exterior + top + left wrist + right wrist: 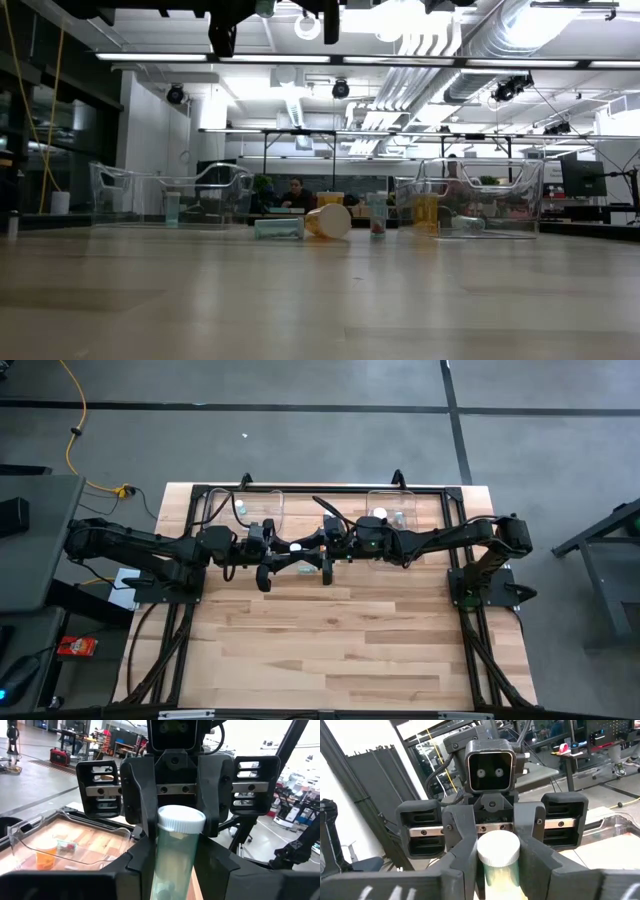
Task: Pick and place medicine bottles into bin by pill shape (circle, oval)
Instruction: Put the blue tablet bottle into the left transparent bin
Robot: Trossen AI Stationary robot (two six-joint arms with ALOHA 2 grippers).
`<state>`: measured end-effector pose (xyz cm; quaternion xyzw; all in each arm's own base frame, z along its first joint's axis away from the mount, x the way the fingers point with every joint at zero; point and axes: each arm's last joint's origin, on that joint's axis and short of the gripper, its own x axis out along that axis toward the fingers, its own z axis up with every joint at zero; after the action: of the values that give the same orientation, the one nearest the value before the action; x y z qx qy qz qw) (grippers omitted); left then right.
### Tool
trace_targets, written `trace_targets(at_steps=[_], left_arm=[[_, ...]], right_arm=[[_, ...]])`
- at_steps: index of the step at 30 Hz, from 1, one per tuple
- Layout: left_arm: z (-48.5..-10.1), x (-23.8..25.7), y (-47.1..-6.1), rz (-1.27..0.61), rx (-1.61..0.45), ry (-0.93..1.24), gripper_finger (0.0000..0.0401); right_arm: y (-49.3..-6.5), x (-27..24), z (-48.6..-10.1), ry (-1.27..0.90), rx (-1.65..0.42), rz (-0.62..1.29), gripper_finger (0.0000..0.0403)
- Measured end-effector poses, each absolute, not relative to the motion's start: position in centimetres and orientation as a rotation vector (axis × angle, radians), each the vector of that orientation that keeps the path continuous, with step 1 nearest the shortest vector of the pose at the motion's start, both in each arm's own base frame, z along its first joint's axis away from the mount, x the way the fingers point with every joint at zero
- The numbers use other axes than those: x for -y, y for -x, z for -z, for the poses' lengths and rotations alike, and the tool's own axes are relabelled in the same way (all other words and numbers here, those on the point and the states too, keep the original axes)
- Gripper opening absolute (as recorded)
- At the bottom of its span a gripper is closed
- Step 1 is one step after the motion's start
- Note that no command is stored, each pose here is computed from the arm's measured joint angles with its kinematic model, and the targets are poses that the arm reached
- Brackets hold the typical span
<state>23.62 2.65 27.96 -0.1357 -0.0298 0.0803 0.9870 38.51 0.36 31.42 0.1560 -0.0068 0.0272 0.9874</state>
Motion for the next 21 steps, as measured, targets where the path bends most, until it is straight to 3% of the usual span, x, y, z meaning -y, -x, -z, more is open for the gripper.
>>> trace_targets(at_steps=[12, 21], left_arm=[[-27.97, -2.64, -23.62, -0.158, 0.060, 0.275, 0.0087], [-28.03, -2.67, -23.59, -0.164, 0.066, 0.276, 0.0087]], right_arm=[[-38.51, -0.38, -31.43, -0.314, 0.016, -0.056, 0.0134], [-38.02, -0.10, -32.07, -0.313, 0.026, -0.058, 0.0192]])
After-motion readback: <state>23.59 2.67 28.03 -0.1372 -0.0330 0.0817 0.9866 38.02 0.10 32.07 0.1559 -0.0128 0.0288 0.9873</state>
